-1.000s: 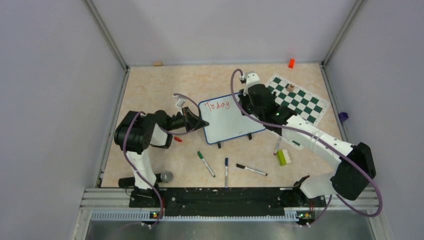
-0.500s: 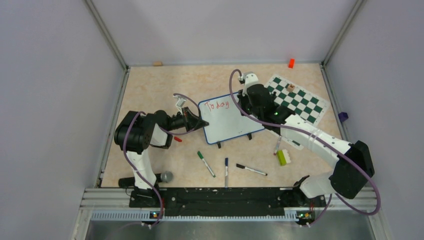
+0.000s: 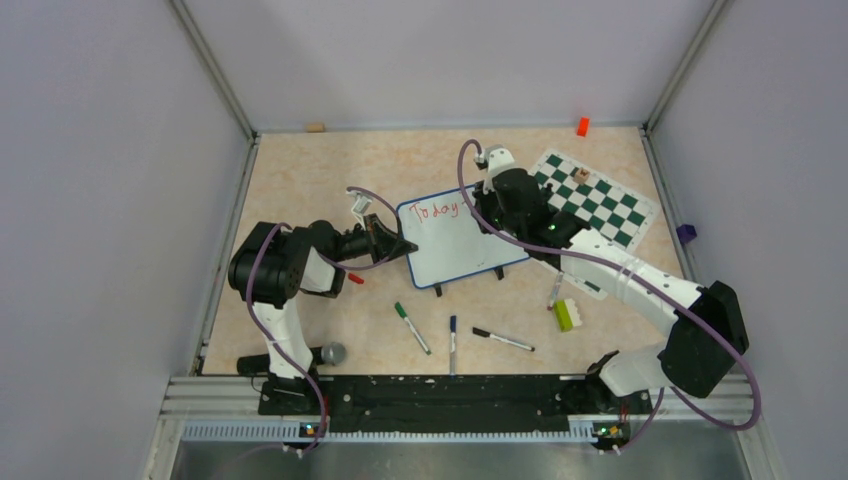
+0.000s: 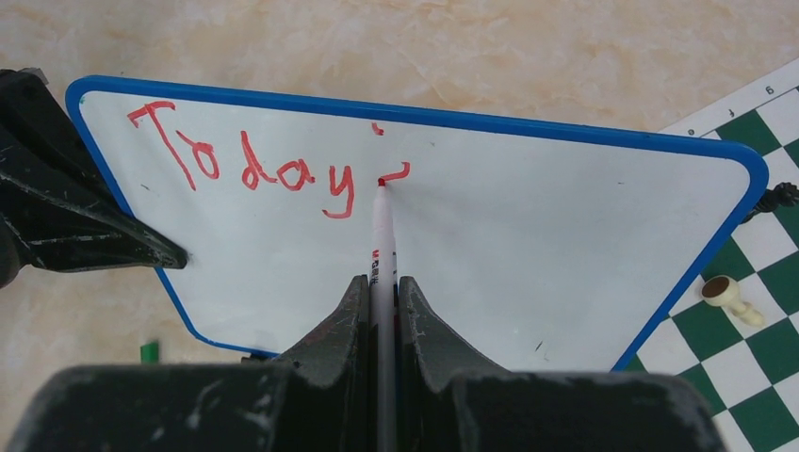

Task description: Write a sentence on the whiteboard

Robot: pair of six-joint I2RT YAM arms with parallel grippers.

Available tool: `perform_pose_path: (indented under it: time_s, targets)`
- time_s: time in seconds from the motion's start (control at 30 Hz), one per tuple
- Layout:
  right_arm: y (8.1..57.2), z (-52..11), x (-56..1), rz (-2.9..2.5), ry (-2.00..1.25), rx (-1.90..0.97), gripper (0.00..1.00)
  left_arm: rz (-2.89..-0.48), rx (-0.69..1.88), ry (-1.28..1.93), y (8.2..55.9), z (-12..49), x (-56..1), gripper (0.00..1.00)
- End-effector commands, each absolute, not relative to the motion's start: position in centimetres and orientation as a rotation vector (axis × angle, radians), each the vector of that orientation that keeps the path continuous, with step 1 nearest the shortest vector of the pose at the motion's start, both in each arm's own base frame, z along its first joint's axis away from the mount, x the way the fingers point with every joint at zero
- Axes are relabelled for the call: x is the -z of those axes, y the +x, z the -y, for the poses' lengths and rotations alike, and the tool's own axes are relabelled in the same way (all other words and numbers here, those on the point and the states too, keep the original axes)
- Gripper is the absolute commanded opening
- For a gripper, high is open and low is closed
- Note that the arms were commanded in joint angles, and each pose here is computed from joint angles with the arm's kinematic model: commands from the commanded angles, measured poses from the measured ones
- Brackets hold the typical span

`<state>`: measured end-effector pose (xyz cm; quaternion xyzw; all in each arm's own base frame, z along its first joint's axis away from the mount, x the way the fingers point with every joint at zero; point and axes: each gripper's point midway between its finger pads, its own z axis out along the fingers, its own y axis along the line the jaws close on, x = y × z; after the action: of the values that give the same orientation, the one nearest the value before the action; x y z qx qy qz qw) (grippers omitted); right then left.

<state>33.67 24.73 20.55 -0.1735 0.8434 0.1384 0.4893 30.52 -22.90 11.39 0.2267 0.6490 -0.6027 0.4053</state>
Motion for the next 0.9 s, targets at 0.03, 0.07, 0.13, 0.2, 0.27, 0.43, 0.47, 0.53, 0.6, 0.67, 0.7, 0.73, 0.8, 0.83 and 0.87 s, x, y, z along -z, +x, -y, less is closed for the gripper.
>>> perform_pose_path:
  time_s: [0.03, 0.07, 0.13, 0.2, 0.27, 0.43, 0.47, 0.53, 0.6, 0.67, 0.7, 0.73, 0.8, 0.83, 0.87]
  targets:
    - [33.8, -23.8, -20.2, -2.064, -0.406, -0.305, 0.0, -1.524, 1.483, 0.744, 29.0, 23.2, -12.1, 0.0]
    - [33.8, -23.6, -20.3, -2.064, -0.405, -0.298, 0.0, -1.524, 1.483, 0.742, 29.0, 23.2, -12.1, 0.0]
    - [33.8, -23.4, -20.3, -2.066, -0.4, -0.285, 0.0, -1.524, 1.483, 0.744, 29.0, 23.2, -12.1, 0.0]
    - [33.8, -23.1, -20.2, -2.067, -0.394, -0.27, 0.0, -1.523, 1.482, 0.744, 29.0, 23.2, -12.1, 0.0]
    - [34.0, -22.8, -20.4, -2.063, -0.378, -0.254, 0.0, -1.522, 1.481, 0.745, 29.0, 23.2, -12.2, 0.0]
    - [34.2, -22.4, -20.4, -2.065, -0.357, -0.236, 0.0, -1.52, 1.48, 0.745, 29.0, 23.2, -12.2, 0.0]
    - [34.2, -22.3, -20.3, -2.067, -0.357, -0.232, 0.0, -1.52, 1.481, 0.745, 29.0, 23.2, -12.2, 0.0]
    - [34.1, -22.2, -20.2, -2.073, -0.358, -0.228, 0.0, -1.52, 1.481, 0.746, 29.0, 23.2, -12.2, 0.0]
    - [34.0, -22.1, -20.1, -2.079, -0.36, -0.229, 0.0, -1.52, 1.48, 0.745, 29.0, 23.2, -12.2, 0.0]
    - [33.8, -22.2, -20.0, -2.085, -0.372, -0.236, 0.0, -1.521, 1.481, 0.746, 29.0, 23.2, -12.2, 0.0]
    - [33.7, -22.3, -19.9, -2.088, -0.384, -0.24, 0.0, -1.521, 1.481, 0.746, 29.0, 23.2, -12.2, 0.0]
    - [33.6, -22.4, -19.8, -2.092, -0.395, -0.247, 0.0, -1.521, 1.481, 0.746, 29.0, 23.2, -12.2, 0.0]
    - [33.3, -22.5, -19.7, -2.094, -0.413, -0.259, 0.0, -1.522, 1.482, 0.746, 29.0, 23.2, -12.2, 0.0]
    - [33.2, -22.6, -19.6, -2.095, -0.42, -0.267, 0.0, -1.521, 1.48, 0.745, 29.0, 23.2, -12.2, 0.0]
    - [33.2, -22.7, -19.6, -2.096, -0.424, -0.273, 0.0, -1.522, 1.482, 0.745, 29.0, 23.2, -12.2, 0.0]
